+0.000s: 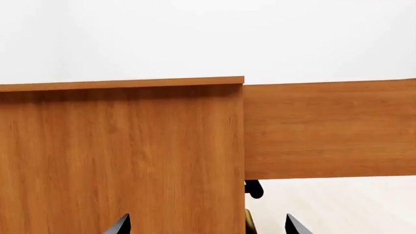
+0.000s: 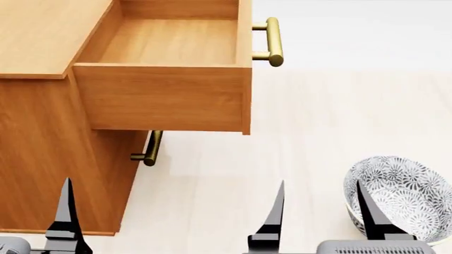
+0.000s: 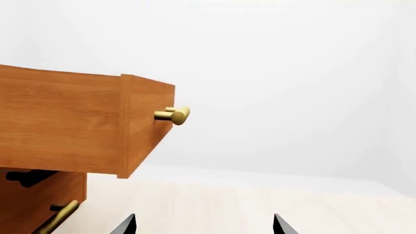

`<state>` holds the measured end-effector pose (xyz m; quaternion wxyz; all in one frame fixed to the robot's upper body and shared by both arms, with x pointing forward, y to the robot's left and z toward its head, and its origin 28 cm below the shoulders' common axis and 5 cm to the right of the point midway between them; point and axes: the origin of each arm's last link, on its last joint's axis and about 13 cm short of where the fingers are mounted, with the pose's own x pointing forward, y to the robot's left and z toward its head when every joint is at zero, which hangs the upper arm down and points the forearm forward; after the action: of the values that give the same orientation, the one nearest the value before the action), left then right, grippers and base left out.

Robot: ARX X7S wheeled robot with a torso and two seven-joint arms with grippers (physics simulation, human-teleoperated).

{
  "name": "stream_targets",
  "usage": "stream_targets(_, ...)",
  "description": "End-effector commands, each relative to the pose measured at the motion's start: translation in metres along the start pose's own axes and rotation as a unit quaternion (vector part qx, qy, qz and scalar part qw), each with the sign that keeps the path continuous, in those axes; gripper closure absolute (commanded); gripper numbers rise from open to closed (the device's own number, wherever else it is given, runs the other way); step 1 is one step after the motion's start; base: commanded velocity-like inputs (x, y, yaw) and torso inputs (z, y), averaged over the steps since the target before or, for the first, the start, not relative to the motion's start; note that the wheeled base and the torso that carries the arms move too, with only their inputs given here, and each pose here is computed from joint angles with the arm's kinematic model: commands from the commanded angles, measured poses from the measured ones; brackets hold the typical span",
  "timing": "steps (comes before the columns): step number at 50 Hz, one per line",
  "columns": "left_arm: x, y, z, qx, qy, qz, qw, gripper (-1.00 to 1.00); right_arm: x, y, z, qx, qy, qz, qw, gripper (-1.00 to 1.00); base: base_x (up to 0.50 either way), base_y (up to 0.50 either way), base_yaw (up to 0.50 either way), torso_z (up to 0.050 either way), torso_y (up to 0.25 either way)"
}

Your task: Put the ketchup in the top drawer of the cabinet.

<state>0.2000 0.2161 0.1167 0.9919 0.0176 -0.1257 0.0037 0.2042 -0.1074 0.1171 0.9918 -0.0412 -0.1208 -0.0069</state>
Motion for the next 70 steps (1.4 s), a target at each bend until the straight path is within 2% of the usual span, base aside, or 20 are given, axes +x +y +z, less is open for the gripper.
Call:
stream_targets(1,0.0,0.0,0.0,-0.001,0.0,0.0,1.0,-1.0,0.0,-0.001,0.0,0.0,-0.001,-0.001,1.0,-1.0,0.0,0.0,0.0,0.0,0.0)
stream_targets(10,0.001,0.0,-0.002,0.001,0.001,0.002,1.0,-1.0,0.0,-0.004,0.002,0.01,-0.011,0.016,1.0,-1.0,0.0,0.0,0.0,0.0,0.0)
stream_targets(22,0.003,-0.001,-0.007,0.003,0.002,0.005,1.0,-1.0,0.001,-0.035,-0.003,-0.027,-0.015,-0.01,0.999,-1.0,0.0,0.0,0.0,0.0,0.0)
stream_targets(31,0.005,-0.002,-0.009,0.001,0.007,0.006,1.0,-1.0,0.002,-0.062,0.001,-0.03,-0.039,-0.028,0.998,-1.0,0.0,0.0,0.0,0.0,0.0)
stream_targets(40,0.006,-0.003,-0.01,-0.005,0.009,0.003,1.0,-1.0,-0.002,-0.087,-0.002,-0.043,-0.023,-0.039,0.998,-1.0,0.0,0.0,0.0,0.0,0.0)
stream_targets(52,0.006,-0.003,-0.01,-0.005,0.011,0.005,1.0,-1.0,-0.005,-0.106,-0.012,-0.021,-0.006,-0.032,0.999,-1.0,0.0,0.0,0.0,0.0,0.0)
stream_targets(70,0.009,-0.006,-0.014,-0.003,0.016,0.009,1.0,-1.0,-0.025,-0.126,-0.023,-0.01,0.012,0.016,1.0,-1.0,0.0,0.0,0.0,0.0,0.0)
